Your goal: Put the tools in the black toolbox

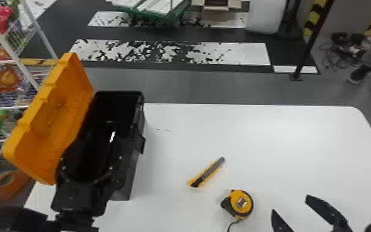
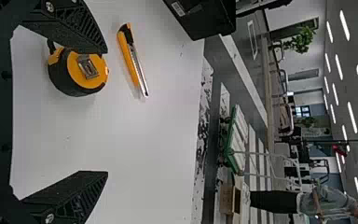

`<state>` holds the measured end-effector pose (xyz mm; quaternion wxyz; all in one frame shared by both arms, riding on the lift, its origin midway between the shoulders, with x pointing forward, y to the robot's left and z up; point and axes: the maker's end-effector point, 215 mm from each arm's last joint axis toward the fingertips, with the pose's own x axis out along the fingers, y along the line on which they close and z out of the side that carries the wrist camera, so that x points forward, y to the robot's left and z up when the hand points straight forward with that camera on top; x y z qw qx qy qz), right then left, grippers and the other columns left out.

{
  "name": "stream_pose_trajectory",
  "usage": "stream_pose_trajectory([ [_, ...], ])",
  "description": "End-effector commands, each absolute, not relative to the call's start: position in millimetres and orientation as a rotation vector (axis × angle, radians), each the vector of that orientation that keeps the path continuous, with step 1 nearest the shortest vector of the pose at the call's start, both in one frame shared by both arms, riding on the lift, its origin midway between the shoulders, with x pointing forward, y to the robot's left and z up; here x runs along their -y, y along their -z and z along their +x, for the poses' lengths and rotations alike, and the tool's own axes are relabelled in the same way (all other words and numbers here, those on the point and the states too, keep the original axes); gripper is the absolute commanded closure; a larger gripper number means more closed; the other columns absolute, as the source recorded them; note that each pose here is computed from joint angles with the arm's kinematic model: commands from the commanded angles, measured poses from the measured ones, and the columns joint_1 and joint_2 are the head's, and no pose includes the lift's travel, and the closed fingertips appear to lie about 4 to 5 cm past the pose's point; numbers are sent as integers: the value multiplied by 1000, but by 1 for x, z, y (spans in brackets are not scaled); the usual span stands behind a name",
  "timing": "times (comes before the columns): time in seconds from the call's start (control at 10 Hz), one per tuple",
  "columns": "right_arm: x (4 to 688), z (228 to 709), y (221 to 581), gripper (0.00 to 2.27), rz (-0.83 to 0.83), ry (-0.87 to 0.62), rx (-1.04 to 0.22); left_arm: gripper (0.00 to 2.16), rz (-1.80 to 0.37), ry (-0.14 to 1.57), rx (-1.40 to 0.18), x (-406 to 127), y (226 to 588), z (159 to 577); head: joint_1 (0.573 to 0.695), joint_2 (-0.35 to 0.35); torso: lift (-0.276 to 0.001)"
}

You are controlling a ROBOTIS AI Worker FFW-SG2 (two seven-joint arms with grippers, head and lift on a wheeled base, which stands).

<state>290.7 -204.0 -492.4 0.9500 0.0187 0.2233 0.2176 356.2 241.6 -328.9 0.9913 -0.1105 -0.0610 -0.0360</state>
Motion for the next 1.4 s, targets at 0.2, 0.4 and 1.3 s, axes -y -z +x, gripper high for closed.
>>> stream_pose_trajectory([
  [0.2, 187, 289, 503, 83, 16, -503, -443, 73, -246, 51, 199, -241, 316, 318, 695, 91, -39],
  [0.4, 176, 290, 515, 83, 4, -526, -451, 73, -246, 55, 186, -237, 322, 315, 695, 105, -39],
  [1.3, 123, 314, 587, 83, -97, -591, -588, 73, -249, 77, 165, -227, 328, 309, 695, 170, -39],
])
